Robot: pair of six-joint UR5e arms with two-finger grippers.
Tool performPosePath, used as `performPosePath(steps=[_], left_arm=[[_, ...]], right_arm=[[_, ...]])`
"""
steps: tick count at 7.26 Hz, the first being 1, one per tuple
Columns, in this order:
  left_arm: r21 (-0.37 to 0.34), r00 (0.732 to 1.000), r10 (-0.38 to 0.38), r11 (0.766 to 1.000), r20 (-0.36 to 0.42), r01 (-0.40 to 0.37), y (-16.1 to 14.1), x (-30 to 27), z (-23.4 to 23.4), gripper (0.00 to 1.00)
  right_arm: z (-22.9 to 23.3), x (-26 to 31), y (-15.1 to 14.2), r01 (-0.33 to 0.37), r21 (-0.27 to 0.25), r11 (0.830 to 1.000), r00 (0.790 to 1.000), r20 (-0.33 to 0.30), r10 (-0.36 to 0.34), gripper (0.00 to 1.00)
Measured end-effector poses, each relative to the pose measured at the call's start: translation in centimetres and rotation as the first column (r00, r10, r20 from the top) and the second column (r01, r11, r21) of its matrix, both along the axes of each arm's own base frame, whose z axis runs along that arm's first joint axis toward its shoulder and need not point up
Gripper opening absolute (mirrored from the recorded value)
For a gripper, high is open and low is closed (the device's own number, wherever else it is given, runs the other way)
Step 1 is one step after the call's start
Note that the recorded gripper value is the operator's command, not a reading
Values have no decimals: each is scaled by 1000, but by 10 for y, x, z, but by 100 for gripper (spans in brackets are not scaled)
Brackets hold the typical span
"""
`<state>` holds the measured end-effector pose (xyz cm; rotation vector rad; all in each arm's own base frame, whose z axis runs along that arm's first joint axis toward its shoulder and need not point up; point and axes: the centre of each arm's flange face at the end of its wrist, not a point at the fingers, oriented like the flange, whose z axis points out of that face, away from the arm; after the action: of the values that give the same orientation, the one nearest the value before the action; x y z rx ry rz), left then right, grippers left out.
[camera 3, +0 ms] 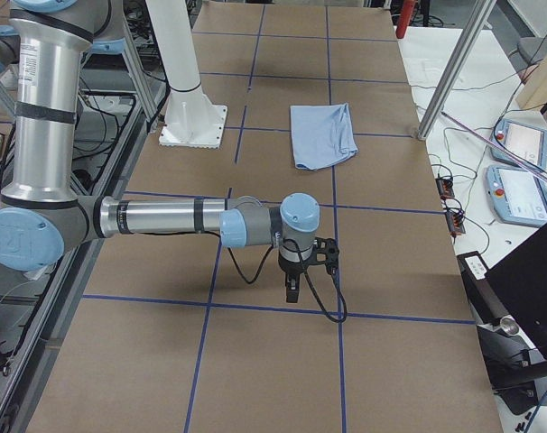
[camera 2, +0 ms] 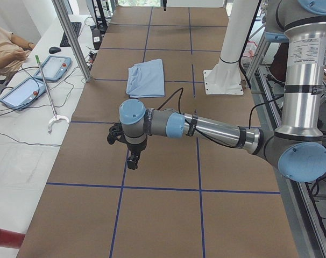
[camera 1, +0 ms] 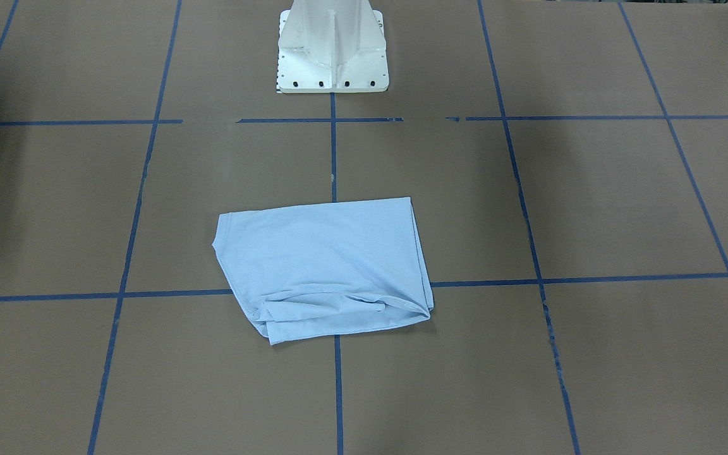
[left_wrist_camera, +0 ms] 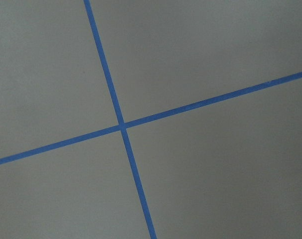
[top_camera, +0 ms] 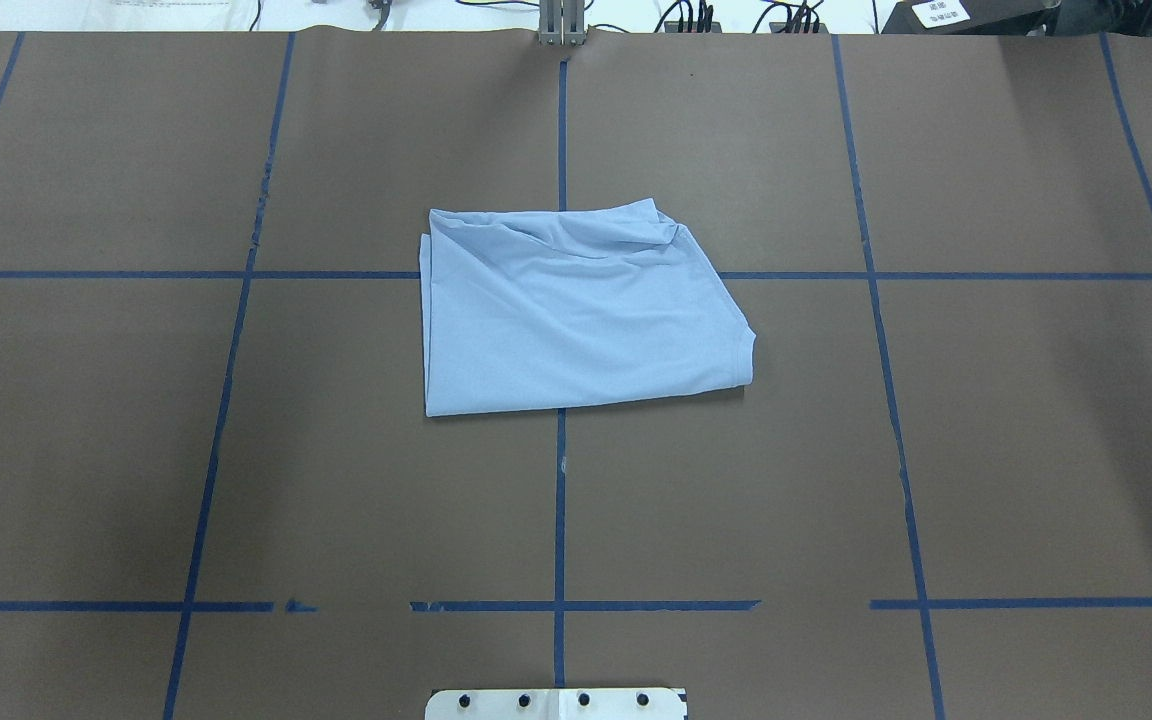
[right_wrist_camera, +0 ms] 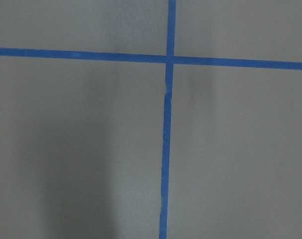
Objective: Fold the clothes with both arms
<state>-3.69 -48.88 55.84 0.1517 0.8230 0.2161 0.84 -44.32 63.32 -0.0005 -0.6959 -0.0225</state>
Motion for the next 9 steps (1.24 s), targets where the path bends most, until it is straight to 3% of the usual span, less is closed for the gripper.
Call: performPosePath(steps=[2,6,9], left_arm=[[-7,999,10,1000,-43,-10,2,3,2,100],[-16,999,1,1000,-42,-2,-4,3,2,100],[-84,999,-32,996,-35,29,-9,3,33,100]], right_arm=[[-3,-1,-4,0,7,1000,1000,9,0,100],[-14,0,-3,-26,2,1000,998,50,26,100],[-24,1,-6,-38,14,999,998,52,37,100]])
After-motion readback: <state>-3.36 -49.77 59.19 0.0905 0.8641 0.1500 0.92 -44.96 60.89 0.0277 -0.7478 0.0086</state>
